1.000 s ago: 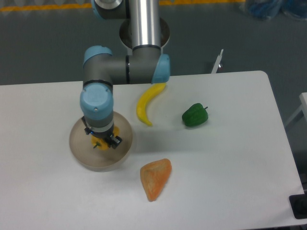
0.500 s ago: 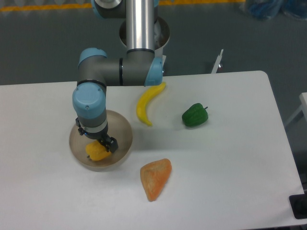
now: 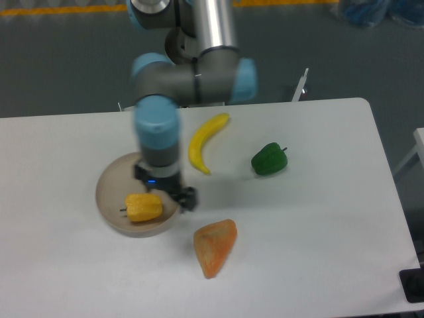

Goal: Place the yellow pepper on the plate

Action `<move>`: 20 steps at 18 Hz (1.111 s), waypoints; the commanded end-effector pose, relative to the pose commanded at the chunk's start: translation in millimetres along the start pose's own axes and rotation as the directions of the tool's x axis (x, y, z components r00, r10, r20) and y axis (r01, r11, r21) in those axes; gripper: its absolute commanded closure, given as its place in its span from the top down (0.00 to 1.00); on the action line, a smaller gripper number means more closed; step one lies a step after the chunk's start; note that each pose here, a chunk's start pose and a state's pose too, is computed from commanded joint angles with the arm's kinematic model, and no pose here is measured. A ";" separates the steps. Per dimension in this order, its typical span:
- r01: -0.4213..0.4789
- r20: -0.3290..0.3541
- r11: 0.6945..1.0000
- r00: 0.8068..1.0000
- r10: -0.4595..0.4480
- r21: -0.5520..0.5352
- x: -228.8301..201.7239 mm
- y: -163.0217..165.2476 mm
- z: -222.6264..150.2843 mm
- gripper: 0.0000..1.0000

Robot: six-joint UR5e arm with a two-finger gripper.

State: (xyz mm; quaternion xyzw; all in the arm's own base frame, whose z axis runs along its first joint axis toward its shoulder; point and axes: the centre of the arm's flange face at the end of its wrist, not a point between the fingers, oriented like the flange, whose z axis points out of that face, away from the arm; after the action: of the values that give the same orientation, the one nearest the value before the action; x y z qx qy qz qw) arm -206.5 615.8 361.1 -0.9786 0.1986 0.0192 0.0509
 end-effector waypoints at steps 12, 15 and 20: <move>-0.217 0.013 0.971 0.976 0.219 -0.100 -189.0 131.5 30.7 1.00; -0.222 -0.021 0.963 0.975 0.222 -0.153 -184.3 135.6 37.5 1.00; -0.227 -0.027 0.961 0.974 0.226 -0.155 -181.5 133.5 40.0 1.00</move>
State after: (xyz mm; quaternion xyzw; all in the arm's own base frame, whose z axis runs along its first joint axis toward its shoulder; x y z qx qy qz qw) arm -426.4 568.0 319.6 -0.9504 0.3074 0.0359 -0.0298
